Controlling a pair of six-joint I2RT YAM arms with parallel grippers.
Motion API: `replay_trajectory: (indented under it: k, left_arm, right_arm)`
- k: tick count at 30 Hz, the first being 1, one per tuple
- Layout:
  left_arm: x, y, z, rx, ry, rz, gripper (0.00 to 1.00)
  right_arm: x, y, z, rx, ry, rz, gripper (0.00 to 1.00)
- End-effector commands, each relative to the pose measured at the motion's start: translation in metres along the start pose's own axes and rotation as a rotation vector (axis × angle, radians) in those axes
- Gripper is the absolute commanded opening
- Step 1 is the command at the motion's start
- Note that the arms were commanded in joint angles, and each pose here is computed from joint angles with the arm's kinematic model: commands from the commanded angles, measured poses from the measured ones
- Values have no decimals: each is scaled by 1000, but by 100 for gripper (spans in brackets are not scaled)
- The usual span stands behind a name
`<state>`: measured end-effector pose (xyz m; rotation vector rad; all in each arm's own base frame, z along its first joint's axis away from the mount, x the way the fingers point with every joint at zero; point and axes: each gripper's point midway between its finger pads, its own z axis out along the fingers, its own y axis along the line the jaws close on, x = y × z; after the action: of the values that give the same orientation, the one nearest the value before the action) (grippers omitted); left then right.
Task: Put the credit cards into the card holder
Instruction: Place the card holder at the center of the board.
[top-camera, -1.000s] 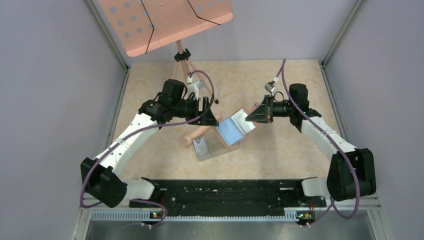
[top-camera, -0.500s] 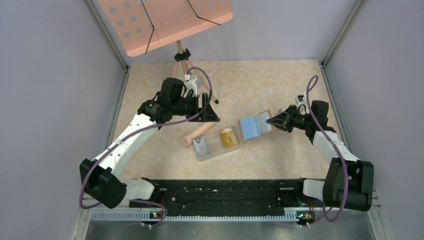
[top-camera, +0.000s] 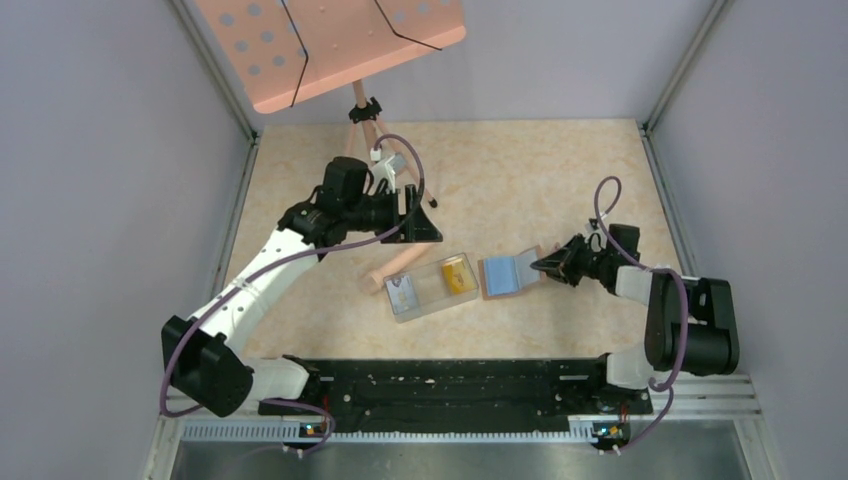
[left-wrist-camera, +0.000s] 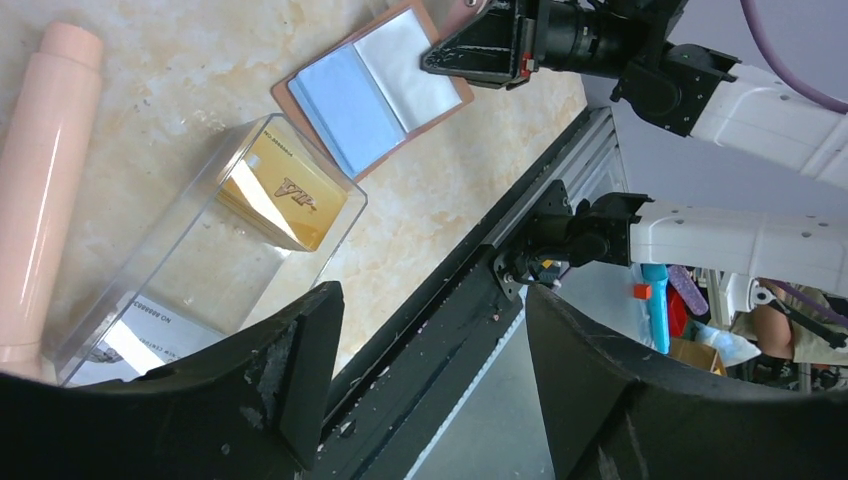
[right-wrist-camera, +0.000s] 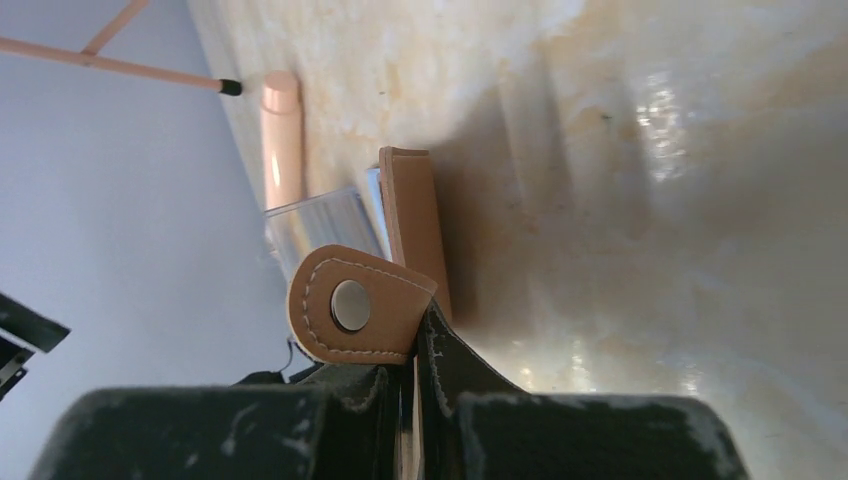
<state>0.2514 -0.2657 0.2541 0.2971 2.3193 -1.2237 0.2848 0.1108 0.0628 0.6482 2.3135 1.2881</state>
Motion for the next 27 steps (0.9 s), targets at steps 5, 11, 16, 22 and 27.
replay_trajectory:
  k: [5, 11, 16, 22, 27]
  left_arm:
    - [-4, -11, 1, 70, -21, 33, 72]
    - [-6, -13, 4, 89, -24, 21, 76]
    - [-12, -3, 3, 26, -71, 24, 85]
    - [-14, 20, -3, -113, -115, 8, 93]
    - [-5, 35, -3, -162, -100, -38, 93]
  right_arm:
    - [-15, -36, -3, 195, -44, -96, 17]
    - [-25, -51, -25, 391, -88, -137, 44]
    - [-37, -52, -46, 516, -122, -193, 52]
    - [-49, -32, -59, 529, -153, -259, 55]
    - [-52, 1, -58, 492, -145, -343, 55]
